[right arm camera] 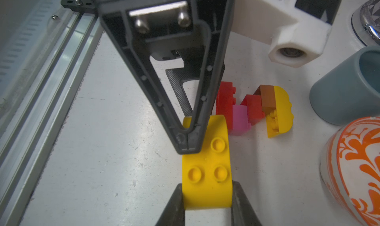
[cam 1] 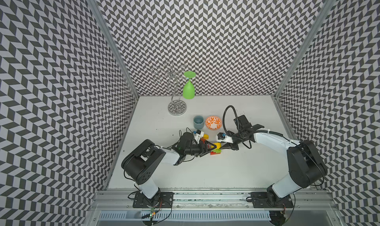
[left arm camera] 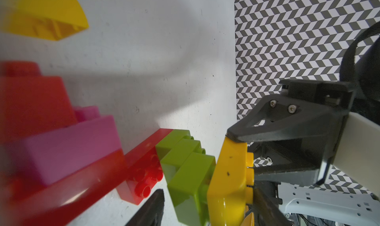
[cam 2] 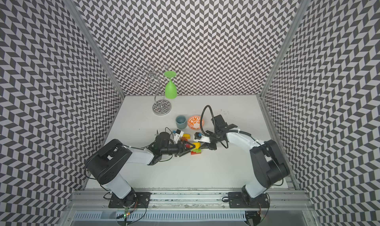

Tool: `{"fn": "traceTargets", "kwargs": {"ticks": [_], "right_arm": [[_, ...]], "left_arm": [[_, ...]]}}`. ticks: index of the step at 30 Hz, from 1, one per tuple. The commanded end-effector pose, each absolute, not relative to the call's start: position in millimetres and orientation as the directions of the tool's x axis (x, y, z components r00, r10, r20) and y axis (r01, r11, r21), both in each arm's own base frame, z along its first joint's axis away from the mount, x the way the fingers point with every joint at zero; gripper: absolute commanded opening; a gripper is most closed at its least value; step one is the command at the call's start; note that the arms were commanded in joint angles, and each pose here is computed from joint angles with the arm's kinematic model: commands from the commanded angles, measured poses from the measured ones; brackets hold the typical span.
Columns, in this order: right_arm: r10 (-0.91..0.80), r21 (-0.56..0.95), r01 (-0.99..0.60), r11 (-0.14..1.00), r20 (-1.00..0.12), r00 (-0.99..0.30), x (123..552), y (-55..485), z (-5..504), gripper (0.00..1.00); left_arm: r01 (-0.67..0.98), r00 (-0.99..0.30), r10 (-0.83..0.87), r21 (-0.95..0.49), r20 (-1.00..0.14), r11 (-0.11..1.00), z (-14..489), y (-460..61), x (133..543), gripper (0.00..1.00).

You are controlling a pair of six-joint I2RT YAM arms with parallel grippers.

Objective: Assemble the letter s with lego
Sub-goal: Assemble the lego brick with the lego brick.

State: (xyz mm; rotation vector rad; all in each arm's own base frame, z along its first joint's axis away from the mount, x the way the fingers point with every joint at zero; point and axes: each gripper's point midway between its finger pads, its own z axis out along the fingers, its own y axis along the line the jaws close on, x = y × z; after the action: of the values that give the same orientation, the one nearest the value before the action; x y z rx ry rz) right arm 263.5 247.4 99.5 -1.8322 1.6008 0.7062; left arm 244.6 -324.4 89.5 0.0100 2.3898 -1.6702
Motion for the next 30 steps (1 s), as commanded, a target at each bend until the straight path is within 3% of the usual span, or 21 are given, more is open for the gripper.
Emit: {"fn": "traceTargets", "kwargs": {"ticks": [1,30], "right_arm": [[-0.664,-0.098,-0.988,-0.116,-0.733,0.151,264,251,101,0.05],[-0.689,-0.105,-0.986,-0.130,-0.706,0.165,267,255,104,0.04]], "left_arm": [[0.174,-0.969,-0.109,-0.929,-0.220,0.328,98,-332,248,0.66],[0.156,-0.977,-0.089,-0.932,-0.195,0.328,87,-331,242,0.56]]}}
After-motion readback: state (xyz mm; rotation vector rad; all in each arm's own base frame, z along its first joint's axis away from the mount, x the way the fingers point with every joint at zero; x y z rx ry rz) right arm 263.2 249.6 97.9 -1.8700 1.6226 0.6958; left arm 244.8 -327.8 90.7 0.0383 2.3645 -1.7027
